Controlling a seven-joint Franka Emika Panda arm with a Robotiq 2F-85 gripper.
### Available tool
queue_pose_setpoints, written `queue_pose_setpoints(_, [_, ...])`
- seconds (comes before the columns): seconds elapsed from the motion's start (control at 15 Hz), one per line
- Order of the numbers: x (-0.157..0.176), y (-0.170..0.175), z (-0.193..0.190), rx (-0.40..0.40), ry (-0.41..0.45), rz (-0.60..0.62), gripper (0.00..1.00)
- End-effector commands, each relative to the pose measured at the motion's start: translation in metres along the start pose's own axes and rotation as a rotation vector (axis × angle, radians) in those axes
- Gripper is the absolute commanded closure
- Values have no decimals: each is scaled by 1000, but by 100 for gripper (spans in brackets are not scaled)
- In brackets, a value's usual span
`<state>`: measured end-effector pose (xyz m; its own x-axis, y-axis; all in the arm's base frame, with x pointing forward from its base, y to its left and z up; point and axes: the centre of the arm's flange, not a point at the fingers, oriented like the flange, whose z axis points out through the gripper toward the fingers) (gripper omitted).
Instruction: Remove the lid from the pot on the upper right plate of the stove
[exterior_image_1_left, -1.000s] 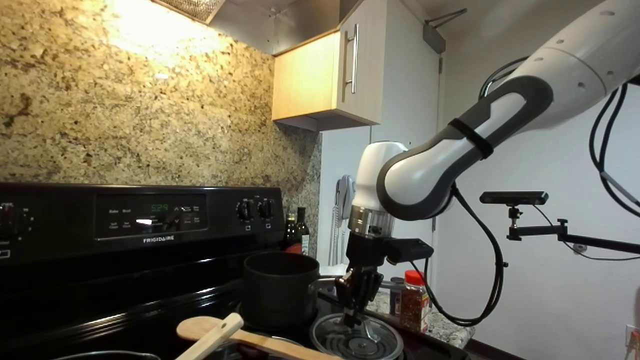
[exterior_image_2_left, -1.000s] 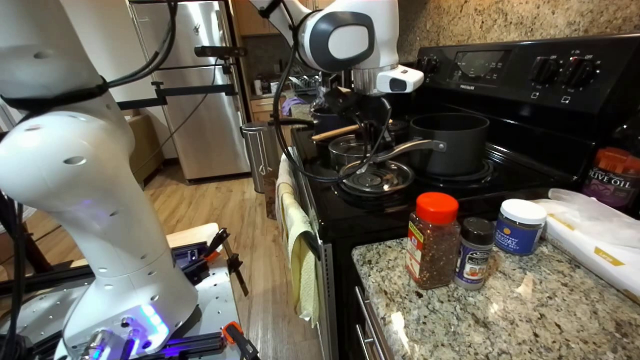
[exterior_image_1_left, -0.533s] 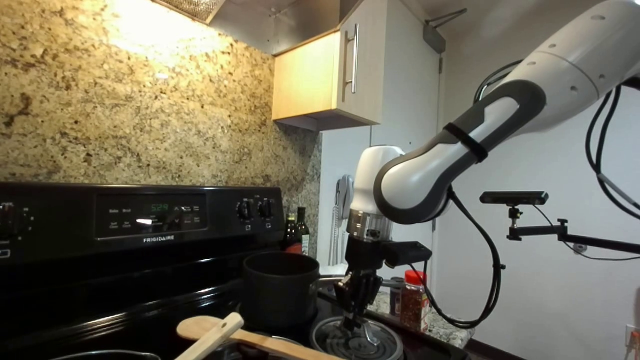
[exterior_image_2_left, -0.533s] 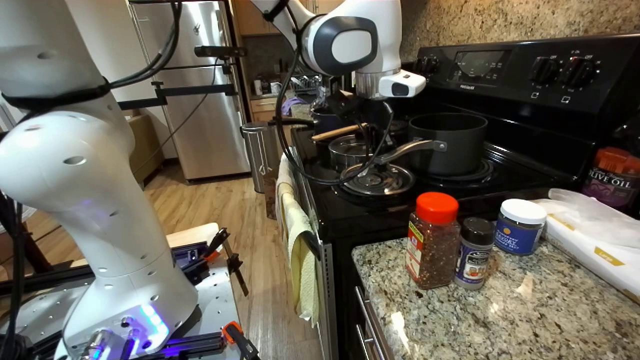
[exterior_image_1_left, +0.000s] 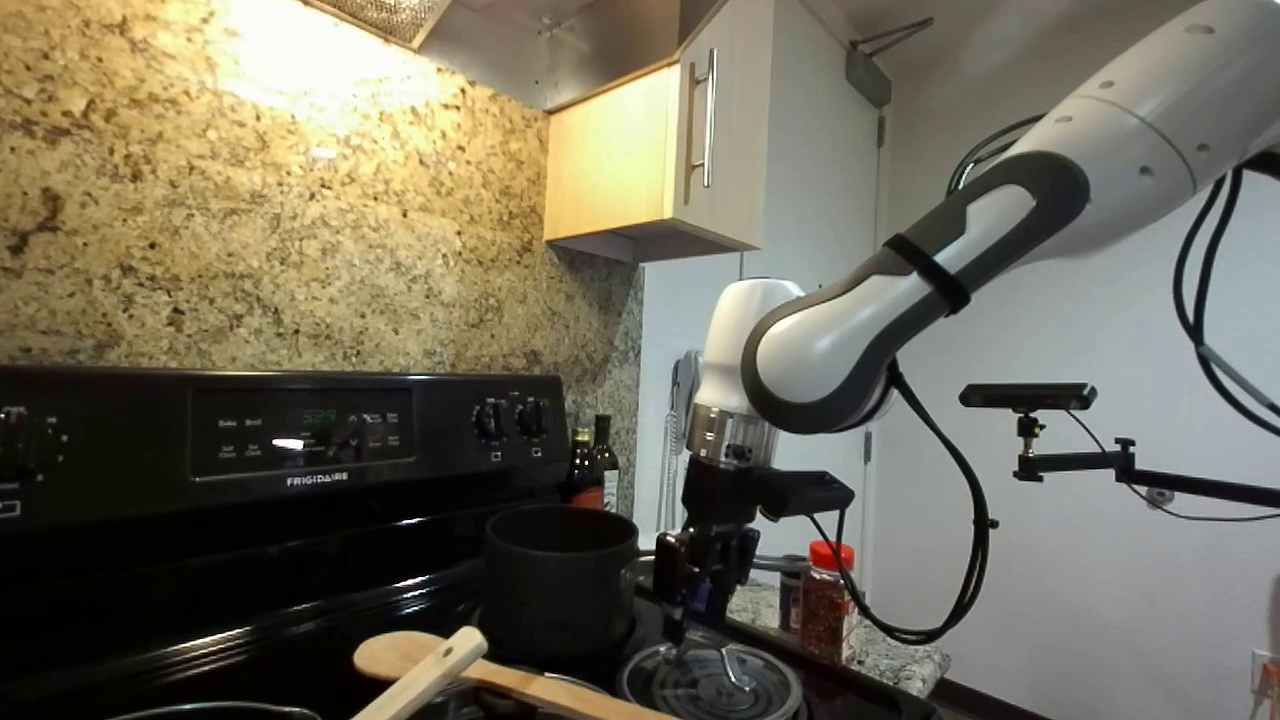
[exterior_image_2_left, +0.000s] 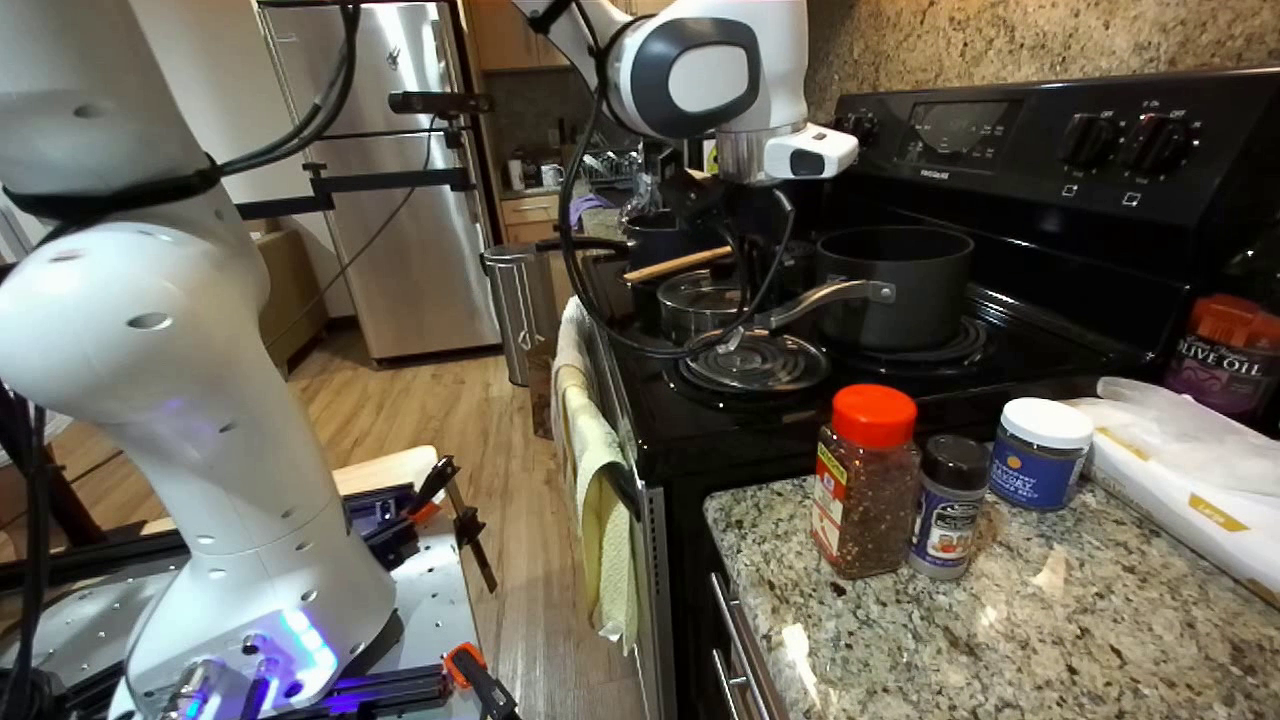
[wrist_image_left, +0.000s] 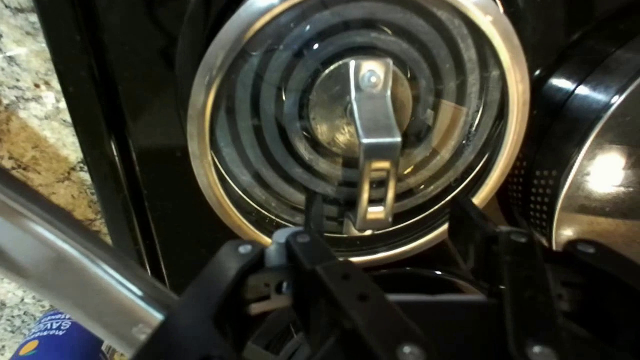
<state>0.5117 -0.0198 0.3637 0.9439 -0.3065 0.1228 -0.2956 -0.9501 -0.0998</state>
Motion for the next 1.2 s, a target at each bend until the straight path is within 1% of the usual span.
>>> queue_pose_setpoints(0.0, [-3,-7,-22,12,21,-3,4])
queue_pose_setpoints(0.07, [-4,-10,-29,15,31,-13,0])
queue_pose_setpoints(0.33, [-11,-27,-61,34,91,-73,0])
queue_pose_setpoints(0.53, [-22,-37,-87,31,120,-102,0])
queue_pose_setpoints(0.67, [-30,-39,-107,23,105,-104,0])
queue_pose_setpoints(1.0, [-50,-37,-158,-88,43,-67,0])
queue_pose_setpoints(1.13, [-54,-39,-174,-96,16,-73,0])
